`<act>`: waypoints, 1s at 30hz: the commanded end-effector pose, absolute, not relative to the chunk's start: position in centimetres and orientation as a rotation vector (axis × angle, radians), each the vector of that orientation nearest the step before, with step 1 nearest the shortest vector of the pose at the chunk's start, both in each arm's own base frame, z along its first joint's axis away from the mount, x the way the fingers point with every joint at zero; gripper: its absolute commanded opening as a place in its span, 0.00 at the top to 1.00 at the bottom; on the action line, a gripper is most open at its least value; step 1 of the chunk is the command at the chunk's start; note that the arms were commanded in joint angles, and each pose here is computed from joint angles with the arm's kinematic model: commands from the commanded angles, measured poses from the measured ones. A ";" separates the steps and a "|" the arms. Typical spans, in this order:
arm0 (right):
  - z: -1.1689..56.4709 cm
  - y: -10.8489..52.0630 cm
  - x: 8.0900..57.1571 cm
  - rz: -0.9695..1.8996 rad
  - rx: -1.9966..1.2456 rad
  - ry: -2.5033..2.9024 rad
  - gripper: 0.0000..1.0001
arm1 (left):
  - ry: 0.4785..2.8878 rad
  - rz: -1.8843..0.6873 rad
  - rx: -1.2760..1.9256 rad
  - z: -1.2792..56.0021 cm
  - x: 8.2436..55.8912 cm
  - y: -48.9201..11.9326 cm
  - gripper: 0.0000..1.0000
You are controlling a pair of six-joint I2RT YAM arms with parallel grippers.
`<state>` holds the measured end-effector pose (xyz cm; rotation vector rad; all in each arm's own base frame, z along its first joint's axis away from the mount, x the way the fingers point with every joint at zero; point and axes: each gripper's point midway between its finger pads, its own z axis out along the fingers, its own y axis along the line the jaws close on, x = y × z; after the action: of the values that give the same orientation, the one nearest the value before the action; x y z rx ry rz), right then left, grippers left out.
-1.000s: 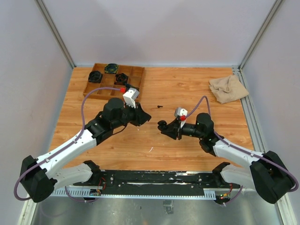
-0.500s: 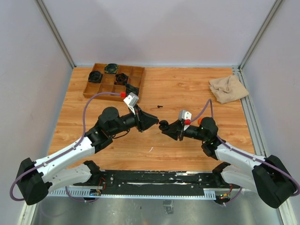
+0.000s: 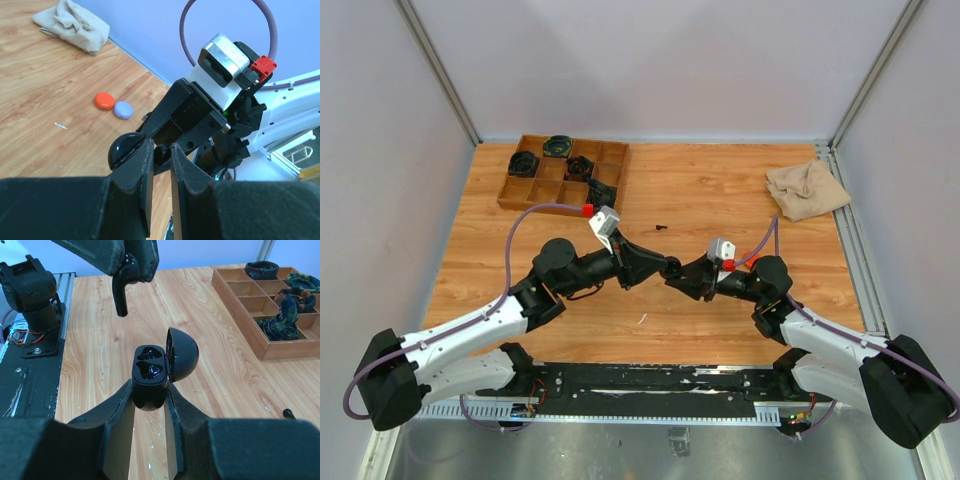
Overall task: Insert the wireless bluetooth earbuds into the charging case
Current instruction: Place the earbud in the charging case.
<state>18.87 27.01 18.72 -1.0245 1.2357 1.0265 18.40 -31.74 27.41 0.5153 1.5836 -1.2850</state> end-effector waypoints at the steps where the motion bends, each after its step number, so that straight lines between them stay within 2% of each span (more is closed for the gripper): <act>1: 20.3 26.9 18.2 1.041 -1.024 1.152 0.95 | 1.497 -1.314 0.526 29.0 18.1 -32.4 0.86; 30: 21.1 26.6 17.8 1.045 -1.005 1.106 0.95 | 1.532 -1.337 0.488 26.7 18.1 -33.1 0.85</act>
<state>18.07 26.90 20.03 -1.0100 1.1662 1.0510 18.30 -32.91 26.02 0.5036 1.5739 -1.3097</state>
